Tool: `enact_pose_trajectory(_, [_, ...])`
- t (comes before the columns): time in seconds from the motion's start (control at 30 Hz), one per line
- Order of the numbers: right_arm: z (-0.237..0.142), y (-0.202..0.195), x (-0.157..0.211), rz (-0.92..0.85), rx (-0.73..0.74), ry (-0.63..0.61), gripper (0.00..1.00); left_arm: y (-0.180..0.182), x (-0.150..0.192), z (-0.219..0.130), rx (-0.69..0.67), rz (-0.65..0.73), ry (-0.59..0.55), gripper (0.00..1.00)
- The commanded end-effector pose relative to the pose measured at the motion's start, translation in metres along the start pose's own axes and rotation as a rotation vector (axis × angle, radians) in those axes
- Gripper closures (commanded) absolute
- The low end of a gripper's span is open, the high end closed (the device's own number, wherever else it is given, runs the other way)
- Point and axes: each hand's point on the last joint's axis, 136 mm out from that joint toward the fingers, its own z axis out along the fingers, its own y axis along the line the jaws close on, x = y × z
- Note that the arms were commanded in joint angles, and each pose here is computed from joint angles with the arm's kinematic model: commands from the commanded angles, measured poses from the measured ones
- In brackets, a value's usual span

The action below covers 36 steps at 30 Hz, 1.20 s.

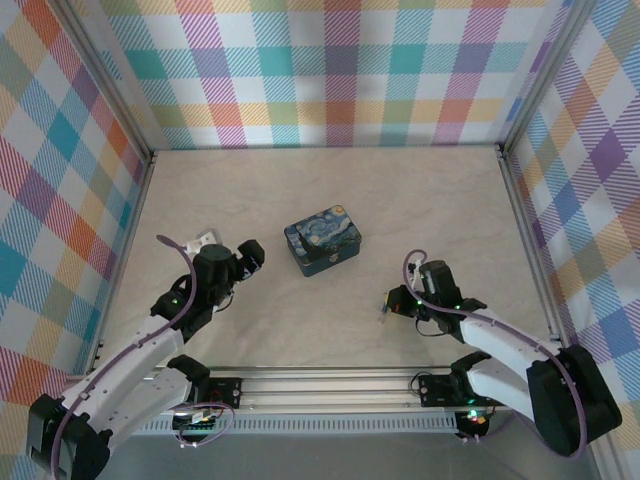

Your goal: Unlock the padlock with the key

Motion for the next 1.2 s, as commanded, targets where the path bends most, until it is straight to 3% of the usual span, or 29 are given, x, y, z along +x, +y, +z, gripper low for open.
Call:
enact_pose_trajectory(0.0, [0.004, 0.004, -0.009, -0.011, -0.017, -0.021, 1.00, -0.001, -0.003, 0.002, 0.002, -0.019, -0.008, 0.07])
enact_pose_trajectory(0.73, [0.017, 0.000, -0.010, -0.007, -0.001, 0.004, 1.00, 0.001, 0.001, 0.005, -0.009, -0.023, 0.007, 0.07])
enact_pose_trajectory(1.17, [-0.014, 0.017, -0.034, -0.073, 0.005, -0.100, 0.79, -0.003, -0.005, -0.001, -0.001, -0.019, -0.004, 0.06])
